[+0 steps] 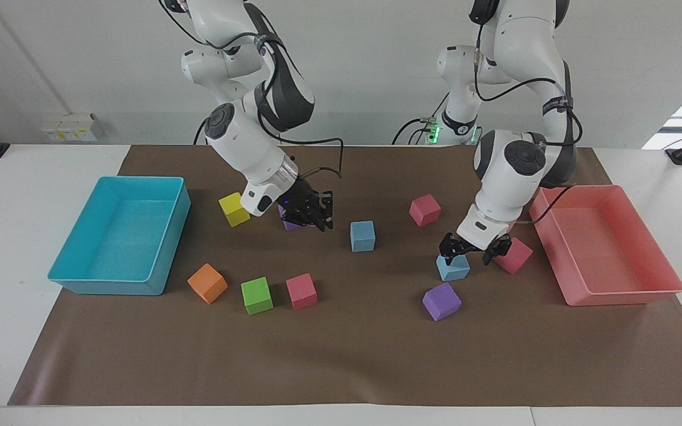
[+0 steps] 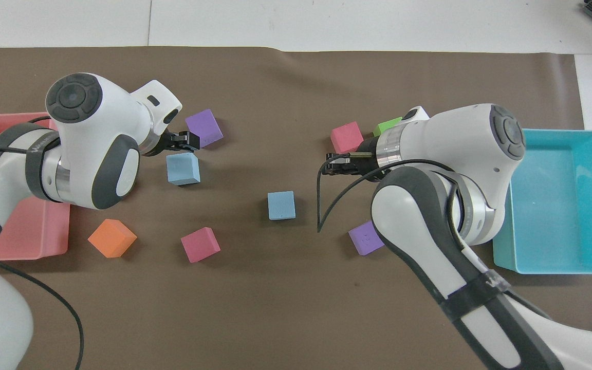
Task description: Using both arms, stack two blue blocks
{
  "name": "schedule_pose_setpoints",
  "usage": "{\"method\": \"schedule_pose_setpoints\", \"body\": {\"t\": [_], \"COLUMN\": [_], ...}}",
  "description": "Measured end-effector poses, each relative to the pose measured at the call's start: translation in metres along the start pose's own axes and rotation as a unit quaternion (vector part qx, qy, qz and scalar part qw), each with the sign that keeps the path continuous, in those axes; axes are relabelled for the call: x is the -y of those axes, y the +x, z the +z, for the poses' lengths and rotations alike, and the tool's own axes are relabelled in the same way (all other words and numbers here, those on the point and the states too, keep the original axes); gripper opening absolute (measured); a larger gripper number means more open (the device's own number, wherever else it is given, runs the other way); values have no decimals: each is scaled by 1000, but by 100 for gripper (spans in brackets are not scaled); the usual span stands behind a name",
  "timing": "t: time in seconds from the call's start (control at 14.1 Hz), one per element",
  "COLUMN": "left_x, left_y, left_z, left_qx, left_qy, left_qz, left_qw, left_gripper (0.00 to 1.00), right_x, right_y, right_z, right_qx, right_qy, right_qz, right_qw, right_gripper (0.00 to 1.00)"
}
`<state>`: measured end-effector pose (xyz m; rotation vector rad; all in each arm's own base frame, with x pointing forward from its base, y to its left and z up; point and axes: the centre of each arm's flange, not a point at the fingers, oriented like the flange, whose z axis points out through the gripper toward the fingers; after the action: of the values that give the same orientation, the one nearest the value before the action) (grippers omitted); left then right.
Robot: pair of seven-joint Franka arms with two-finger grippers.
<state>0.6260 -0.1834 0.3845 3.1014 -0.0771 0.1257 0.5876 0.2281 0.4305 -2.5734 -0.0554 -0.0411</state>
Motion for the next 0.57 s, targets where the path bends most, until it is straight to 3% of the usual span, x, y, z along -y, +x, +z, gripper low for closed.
{"method": "schedule_pose_setpoints", "body": {"t": [0.07,0.28,0.43,0.57], "left_x": [0,0,0,-6], "left_y": [1,2,-2,-12], "left_z": [3,18,32,51], "left_qx": [-1,0,9,26], "left_qy": [0,-1,1,4], "left_qz": [-2,-6,-6,1], "left_qw": [1000,1000,1000,1000], "left_gripper": [100,100,100,100], "right_x": [-9,-40,-56,-68], "right_y": [0,1,1,0], "right_z": [-2,3,23,51], "right_qx": [10,21,24,32], "right_qy": [21,79,121,138], "right_qz": [-11,-39,-53,-43], "right_qw": [1000,996,991,989], "right_gripper": [1,1,1,1]}}
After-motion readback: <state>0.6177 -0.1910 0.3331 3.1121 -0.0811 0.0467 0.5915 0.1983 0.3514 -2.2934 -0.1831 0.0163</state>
